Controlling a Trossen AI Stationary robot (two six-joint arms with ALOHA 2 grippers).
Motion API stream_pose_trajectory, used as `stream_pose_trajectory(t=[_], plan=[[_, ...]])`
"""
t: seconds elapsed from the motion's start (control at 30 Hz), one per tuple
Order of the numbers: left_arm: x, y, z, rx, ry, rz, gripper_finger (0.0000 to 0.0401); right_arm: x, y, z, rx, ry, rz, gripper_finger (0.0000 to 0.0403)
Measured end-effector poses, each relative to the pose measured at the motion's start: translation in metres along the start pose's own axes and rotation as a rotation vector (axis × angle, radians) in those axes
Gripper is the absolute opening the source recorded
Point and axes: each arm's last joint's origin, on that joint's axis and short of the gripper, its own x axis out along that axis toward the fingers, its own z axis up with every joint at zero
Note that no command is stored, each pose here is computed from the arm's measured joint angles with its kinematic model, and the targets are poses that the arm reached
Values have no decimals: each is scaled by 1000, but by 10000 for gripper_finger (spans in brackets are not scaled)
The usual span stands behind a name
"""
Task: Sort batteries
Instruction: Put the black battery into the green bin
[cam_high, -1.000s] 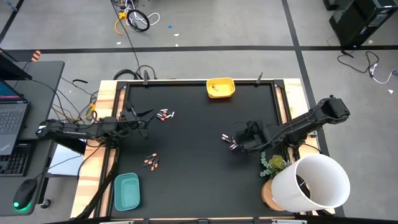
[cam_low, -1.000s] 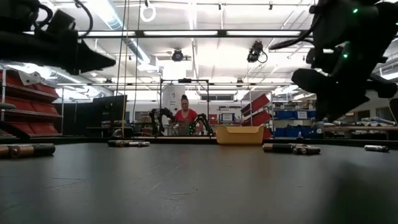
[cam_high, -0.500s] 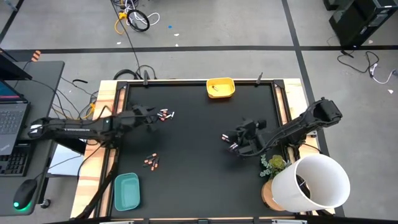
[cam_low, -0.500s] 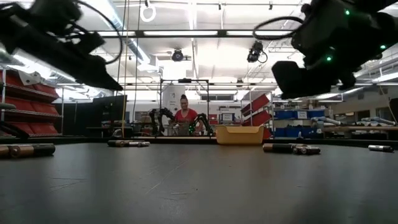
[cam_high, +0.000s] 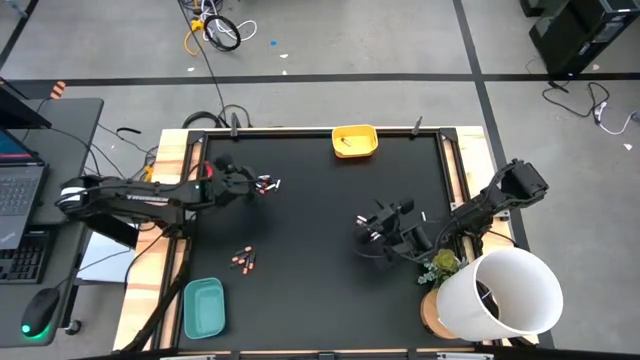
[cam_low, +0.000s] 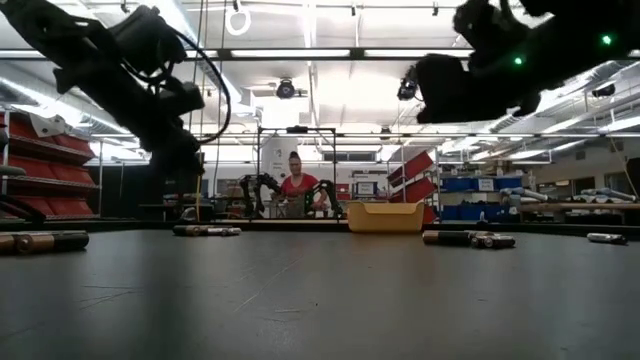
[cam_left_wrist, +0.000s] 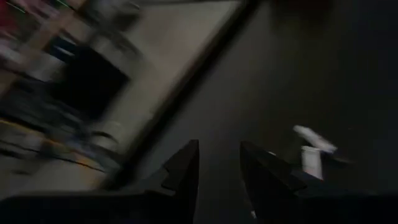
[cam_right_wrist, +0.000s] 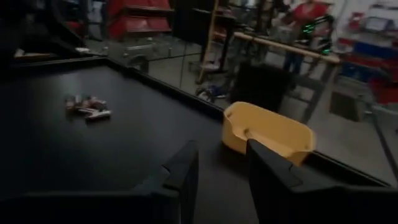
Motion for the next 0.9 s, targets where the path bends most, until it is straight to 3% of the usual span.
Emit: stream_pose_trajectory(t=[0.2,0.3,0.37,0.5,0.67,0.9], plan=[[-5,-9,-1,-3,-1,-233,115,14,11,8,-102,92,215,121],[-10,-13,-1,39,23,-395,109,27,16,19,-166,76,372,121],[-12,-14,-2,75,43,-442,108,37,17,29,-195,25,476,121],[-13,-14,-4,143,60,-430,108,60,11,42,-237,-66,601,121],[-12,-12,-5,106,76,-347,108,80,2,42,-251,-62,702,121],[-7,-11,-4,25,88,-287,119,83,-16,17,-249,-88,709,121]])
